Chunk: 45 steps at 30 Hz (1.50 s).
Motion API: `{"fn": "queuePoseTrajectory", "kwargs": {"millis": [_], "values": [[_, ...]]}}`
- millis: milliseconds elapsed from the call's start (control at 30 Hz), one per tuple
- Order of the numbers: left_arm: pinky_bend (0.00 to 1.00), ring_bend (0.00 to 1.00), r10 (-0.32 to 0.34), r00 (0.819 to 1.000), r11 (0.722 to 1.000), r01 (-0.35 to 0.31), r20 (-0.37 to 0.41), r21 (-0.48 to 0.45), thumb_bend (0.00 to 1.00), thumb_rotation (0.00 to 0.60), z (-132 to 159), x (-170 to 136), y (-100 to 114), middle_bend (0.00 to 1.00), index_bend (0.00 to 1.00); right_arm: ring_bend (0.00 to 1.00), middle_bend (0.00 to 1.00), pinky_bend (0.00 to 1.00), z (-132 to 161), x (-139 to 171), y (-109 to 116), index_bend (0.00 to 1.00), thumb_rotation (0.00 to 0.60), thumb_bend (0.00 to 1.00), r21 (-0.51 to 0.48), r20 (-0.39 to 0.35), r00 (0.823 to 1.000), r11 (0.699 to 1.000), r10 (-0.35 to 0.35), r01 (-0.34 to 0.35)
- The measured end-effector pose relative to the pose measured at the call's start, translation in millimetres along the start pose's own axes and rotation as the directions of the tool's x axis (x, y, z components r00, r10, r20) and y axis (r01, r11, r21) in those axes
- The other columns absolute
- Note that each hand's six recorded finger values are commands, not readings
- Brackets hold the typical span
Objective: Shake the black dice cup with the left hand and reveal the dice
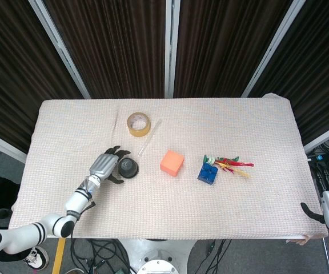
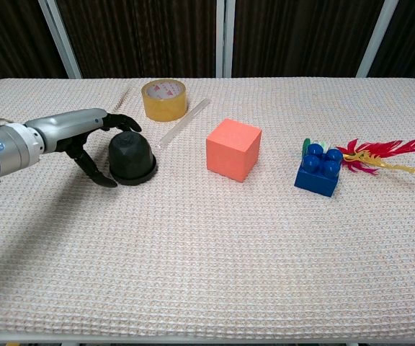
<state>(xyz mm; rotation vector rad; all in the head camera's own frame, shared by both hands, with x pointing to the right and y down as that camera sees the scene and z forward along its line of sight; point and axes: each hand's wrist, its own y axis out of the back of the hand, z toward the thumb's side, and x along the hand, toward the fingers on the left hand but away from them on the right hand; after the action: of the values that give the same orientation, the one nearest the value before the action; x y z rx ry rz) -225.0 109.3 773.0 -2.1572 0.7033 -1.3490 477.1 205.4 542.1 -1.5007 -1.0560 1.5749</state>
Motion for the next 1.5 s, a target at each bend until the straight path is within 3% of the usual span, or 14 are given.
{"fn": "queuePoseTrajectory", "kwargs": {"millis": [767,1500], "values": [[0.1,0.0,-0.017,1.0,0.999,0.018,-0.006,0.033,0.0,0.6,5,14,-5,0.19,0.14,0.0,0.0,0.0,-6,-2,0,0.0,0.6,0.14,-0.002,0.017,1.0,1.0,0.007,-0.007],[0.1,0.0,-0.03,1.0,0.999,0.031,-0.005,0.026,0.03,0.6,6,18,-8,0.29,0.14,0.0,0.0,0.0,-10,-3,-1,0.0,0.6,0.14,0.0,0.035,0.999,1.0,0.012,-0.012]]}}
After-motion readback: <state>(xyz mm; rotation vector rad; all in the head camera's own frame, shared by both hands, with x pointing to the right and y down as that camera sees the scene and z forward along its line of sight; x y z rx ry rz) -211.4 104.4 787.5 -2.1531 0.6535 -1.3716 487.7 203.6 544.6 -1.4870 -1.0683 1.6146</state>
